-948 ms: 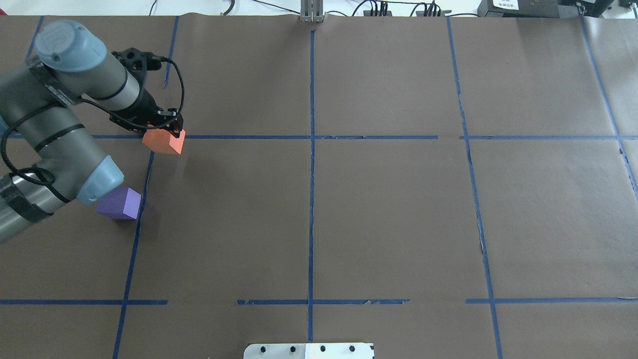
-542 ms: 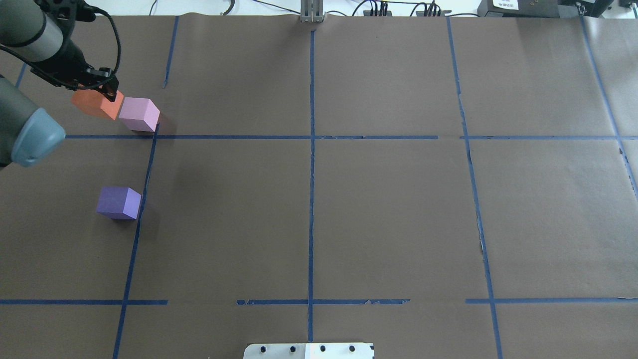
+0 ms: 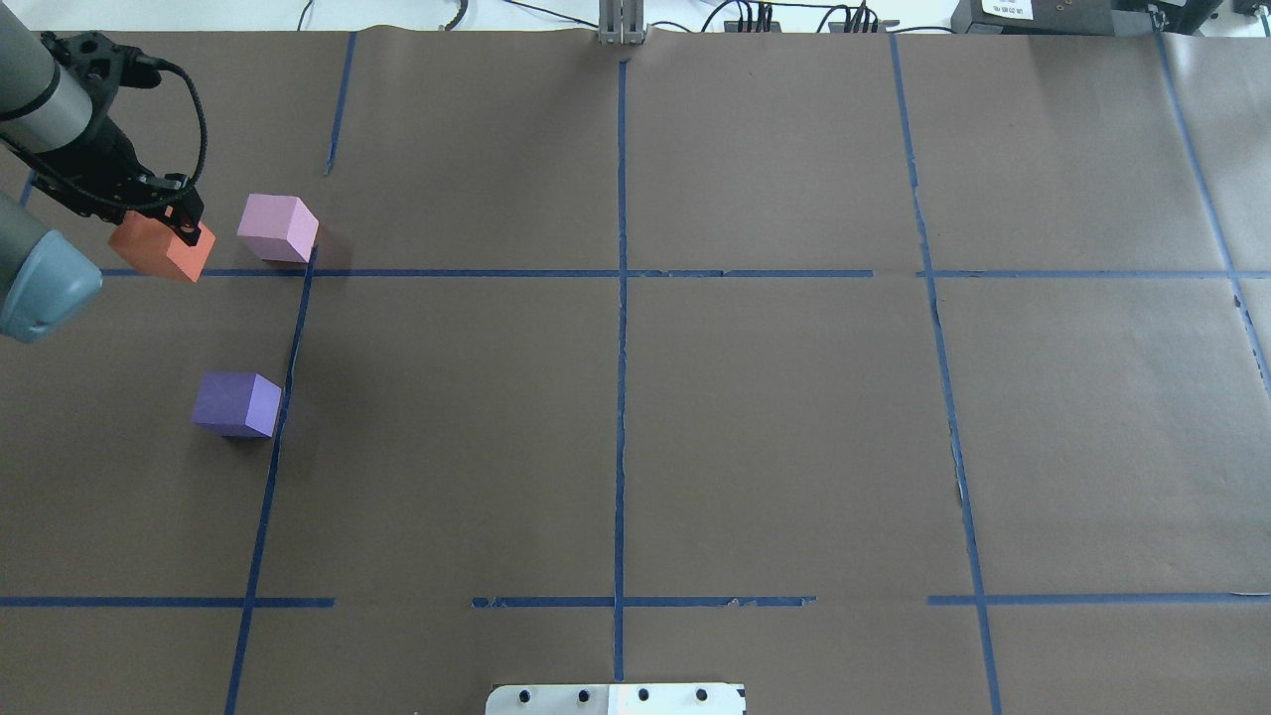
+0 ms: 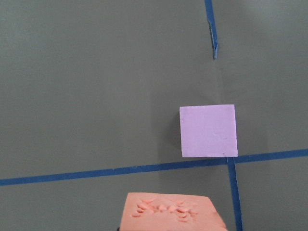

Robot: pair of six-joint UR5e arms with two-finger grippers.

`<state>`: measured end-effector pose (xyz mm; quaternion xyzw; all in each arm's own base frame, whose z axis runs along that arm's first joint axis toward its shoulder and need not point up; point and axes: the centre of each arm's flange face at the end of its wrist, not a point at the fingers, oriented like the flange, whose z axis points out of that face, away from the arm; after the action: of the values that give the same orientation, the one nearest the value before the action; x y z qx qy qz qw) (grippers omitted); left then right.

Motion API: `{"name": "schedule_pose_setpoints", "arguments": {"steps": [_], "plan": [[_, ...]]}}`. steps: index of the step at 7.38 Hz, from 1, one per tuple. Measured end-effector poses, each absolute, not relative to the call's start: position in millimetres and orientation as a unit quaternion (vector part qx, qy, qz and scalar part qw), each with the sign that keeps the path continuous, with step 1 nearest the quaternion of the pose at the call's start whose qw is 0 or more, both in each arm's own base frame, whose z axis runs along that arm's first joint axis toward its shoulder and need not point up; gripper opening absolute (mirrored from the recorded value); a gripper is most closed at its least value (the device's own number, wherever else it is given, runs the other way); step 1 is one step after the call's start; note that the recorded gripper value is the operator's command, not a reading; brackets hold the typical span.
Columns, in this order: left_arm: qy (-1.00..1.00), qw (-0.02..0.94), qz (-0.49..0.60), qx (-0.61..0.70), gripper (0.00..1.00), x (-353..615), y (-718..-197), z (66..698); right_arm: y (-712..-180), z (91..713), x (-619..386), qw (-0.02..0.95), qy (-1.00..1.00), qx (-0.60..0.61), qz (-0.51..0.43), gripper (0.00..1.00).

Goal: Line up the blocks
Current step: 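Bring the orange cube back between the pink and purple cubes, then lower the orange cube in line with the pink and purple cubes, release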

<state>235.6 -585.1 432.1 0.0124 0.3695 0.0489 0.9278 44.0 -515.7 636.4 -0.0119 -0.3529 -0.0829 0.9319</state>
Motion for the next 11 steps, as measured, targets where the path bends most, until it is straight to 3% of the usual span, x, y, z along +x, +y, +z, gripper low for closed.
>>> {"name": "schedule_pose_setpoints", "arguments": {"steps": [9, 11], "plan": [[0.402, 0.914, 0.057, -0.023, 0.14, 321.7, -568.4, 472.2, -515.4, 636.8, 44.0, 0.932, -0.353, -0.012, -0.083, 1.0], [0.402, 0.914, 0.056, -0.025, 0.18, 325.1, -567.9, 475.1, -515.4, 636.8, 44.0, 0.932, -0.353, -0.012, -0.083, 1.0]]}}
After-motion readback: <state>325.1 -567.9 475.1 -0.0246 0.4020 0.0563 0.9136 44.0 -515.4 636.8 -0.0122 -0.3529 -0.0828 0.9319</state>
